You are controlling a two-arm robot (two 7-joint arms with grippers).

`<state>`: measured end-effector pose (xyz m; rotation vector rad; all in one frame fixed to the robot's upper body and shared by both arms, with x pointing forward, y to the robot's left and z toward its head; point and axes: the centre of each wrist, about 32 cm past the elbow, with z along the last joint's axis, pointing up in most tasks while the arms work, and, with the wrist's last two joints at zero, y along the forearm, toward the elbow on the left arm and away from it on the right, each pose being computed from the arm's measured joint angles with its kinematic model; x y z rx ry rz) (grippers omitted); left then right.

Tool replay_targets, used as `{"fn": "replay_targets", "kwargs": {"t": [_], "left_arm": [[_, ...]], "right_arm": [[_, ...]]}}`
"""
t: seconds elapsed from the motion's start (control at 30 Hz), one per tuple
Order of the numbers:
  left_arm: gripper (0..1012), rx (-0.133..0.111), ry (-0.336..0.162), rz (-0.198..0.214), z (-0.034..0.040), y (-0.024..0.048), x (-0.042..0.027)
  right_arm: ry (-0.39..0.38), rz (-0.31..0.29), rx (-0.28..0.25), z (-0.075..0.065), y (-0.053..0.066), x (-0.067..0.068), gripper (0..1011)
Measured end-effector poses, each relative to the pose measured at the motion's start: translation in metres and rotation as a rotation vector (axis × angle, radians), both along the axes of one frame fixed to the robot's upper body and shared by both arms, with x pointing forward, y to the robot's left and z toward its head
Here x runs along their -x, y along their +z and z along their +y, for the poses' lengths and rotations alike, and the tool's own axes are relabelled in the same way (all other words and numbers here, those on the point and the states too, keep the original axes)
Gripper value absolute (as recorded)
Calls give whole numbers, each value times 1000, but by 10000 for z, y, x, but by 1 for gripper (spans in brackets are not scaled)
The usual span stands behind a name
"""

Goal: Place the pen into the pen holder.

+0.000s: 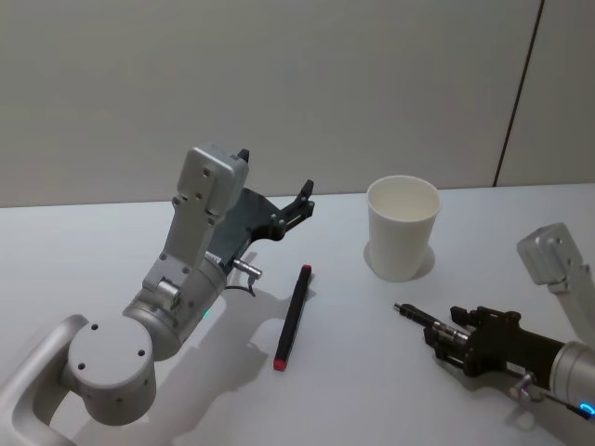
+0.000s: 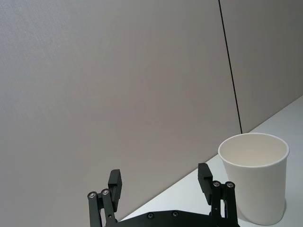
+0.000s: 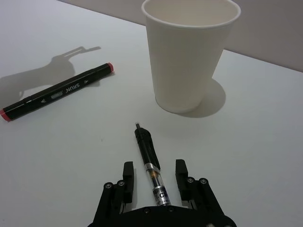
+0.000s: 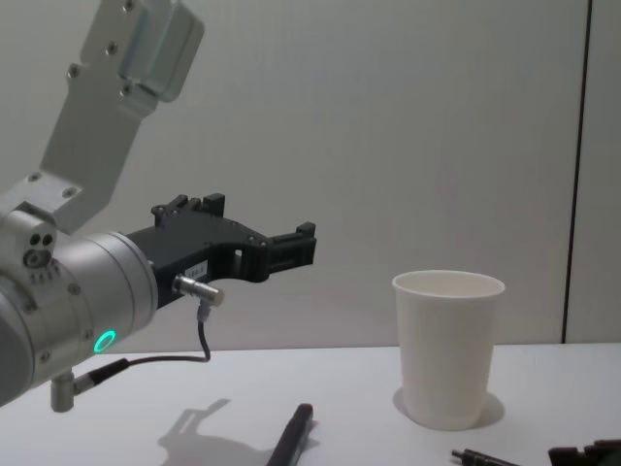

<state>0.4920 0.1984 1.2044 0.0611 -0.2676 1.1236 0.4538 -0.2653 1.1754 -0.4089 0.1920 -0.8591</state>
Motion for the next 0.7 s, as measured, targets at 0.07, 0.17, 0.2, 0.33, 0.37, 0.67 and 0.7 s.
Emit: {"fn": "replay_targets", "kwargs": {"t": [0.07, 0.17, 0.2, 0.33, 0.37, 0.67, 0.7], "left_arm": [[1001, 0, 0, 0, 0, 0, 0], [1001, 0, 0, 0, 0, 0, 0], [1001, 0, 0, 0, 0, 0, 0], [1001, 0, 0, 0, 0, 0, 0], [1001, 0, 0, 0, 0, 0, 0], [1001, 0, 0, 0, 0, 0, 0], [1001, 0, 0, 0, 0, 0, 0]], "right_arm": [[-2, -1, 0, 0, 0, -1, 532], [-6, -1, -1, 1, -1, -1, 464], [-7, -1, -2, 0, -1, -2, 460], [-10, -2, -2, -1, -2, -3, 314], [-11, -2, -2, -1, -3, -3, 275], [-15, -3, -3, 0, -1, -5, 119], [-15, -3, -4, 0, -1, -6, 118]]}}
